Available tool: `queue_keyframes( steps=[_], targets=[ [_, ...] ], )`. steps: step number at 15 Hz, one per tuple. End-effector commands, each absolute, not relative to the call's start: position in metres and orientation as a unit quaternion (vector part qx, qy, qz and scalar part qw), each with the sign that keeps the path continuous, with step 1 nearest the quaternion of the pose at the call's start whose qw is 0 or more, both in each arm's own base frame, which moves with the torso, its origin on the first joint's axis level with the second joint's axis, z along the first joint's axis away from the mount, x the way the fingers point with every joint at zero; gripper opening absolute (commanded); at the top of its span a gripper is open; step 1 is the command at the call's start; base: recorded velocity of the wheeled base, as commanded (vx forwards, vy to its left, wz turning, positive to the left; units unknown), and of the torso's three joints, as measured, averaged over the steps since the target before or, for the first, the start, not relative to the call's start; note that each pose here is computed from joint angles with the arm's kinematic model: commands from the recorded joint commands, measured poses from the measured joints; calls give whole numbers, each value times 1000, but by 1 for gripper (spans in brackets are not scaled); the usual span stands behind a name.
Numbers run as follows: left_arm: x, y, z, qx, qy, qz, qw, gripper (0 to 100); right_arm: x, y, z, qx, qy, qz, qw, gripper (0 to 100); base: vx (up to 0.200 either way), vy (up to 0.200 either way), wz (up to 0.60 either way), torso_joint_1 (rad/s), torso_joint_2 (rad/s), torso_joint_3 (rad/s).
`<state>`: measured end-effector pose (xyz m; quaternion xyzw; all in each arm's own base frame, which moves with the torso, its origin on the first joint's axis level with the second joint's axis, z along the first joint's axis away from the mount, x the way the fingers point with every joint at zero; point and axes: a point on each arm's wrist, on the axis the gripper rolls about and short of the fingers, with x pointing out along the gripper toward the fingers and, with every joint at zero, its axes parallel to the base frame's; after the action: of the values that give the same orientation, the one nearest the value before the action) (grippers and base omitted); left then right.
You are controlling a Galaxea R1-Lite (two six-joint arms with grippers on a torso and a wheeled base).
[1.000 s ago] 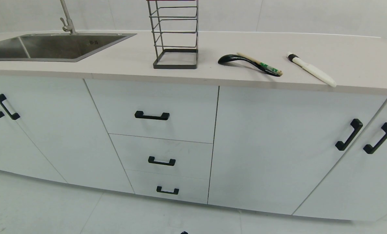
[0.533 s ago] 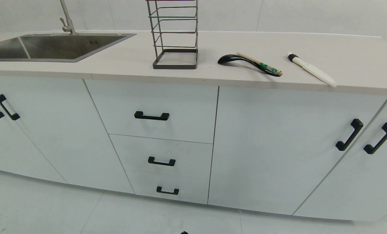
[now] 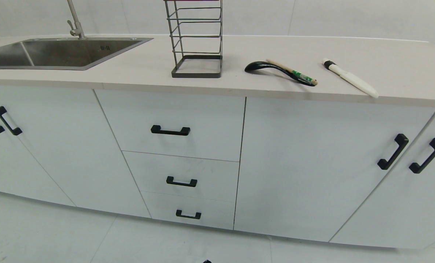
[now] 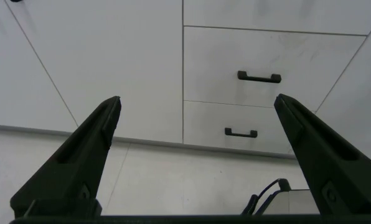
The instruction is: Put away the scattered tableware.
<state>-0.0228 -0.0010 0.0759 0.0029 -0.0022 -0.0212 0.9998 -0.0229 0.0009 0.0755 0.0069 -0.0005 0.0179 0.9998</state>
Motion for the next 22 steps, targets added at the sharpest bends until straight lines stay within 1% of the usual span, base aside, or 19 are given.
queue_keyframes(
  steps=[1,2,3,4,5,6,7,8,11,13,14,15,16,17,18,19,20,22],
  targets=[
    [-23,-2,76,9,-4,-34,999,100,-23,1,75,7,0,18,1000,0,0,0,0,0,0,0],
    [-24,-2,82,25,-23,-41,999,100,-23,1,75,7,0,18,1000,0,0,0,0,0,0,0],
    [-32,-2,114,23,-112,-45,992,100,-23,1,75,7,0,18,1000,0,0,0,0,0,0,0],
    [-44,-5,162,17,-197,-69,978,100,-23,1,75,7,0,18,1000,0,0,0,0,0,0,0],
    [-49,-9,178,28,-217,-81,972,100,-23,1,75,7,0,18,1000,0,0,0,0,0,0,0],
    [-42,-9,171,24,-188,-86,978,100,-23,1,75,7,0,18,1000,0,0,0,0,0,0,0],
    [-37,-8,165,18,-168,-93,981,100,-23,1,75,7,0,18,1000,0,0,0,0,0,0,0],
    [-32,-7,163,15,-153,-101,983,100,-23,1,75,7,0,18,1000,0,0,0,0,0,0,0],
    [-19,-6,171,17,-120,-137,983,100,-23,1,75,7,0,18,1000,0,0,0,0,0,0,0],
    [-7,-8,183,40,-107,-210,971,100,-23,1,75,7,0,18,1000,0,0,0,0,0,0,0],
    [3,-11,197,68,-116,-275,952,100,-23,1,75,7,0,18,1000,0,0,0,0,0,0,0],
    [7,-12,201,88,-120,-299,943,100,-23,1,75,7,0,18,1000,0,0,0,0,0,0,0],
    [17,-15,206,123,-117,-347,922,100,-23,1,75,7,0,18,1000,0,0,0,0,0,0,0],
    [23,-17,210,143,-117,-381,906,100,-23,1,75,7,0,18,1000,0,0,0,0,0,0,0],
    [31,-19,212,161,-117,-398,896,100,-23,1,75,7,0,18,1000,0,0,0,0,0,0,0],
    [36,-20,212,173,-113,-403,891,100,-23,1,75,7,0,18,1000,0,0,0,0,0,0,0],
    [48,-22,208,210,-107,-413,880,100,-23,1,75,7,0,18,1000,0,0,0,0,0,0,0],
    [68,-25,202,271,-94,-417,863,100,-23,1,75,7,0,18,1000,0,0,0,0,0,0,0]
  ],
)
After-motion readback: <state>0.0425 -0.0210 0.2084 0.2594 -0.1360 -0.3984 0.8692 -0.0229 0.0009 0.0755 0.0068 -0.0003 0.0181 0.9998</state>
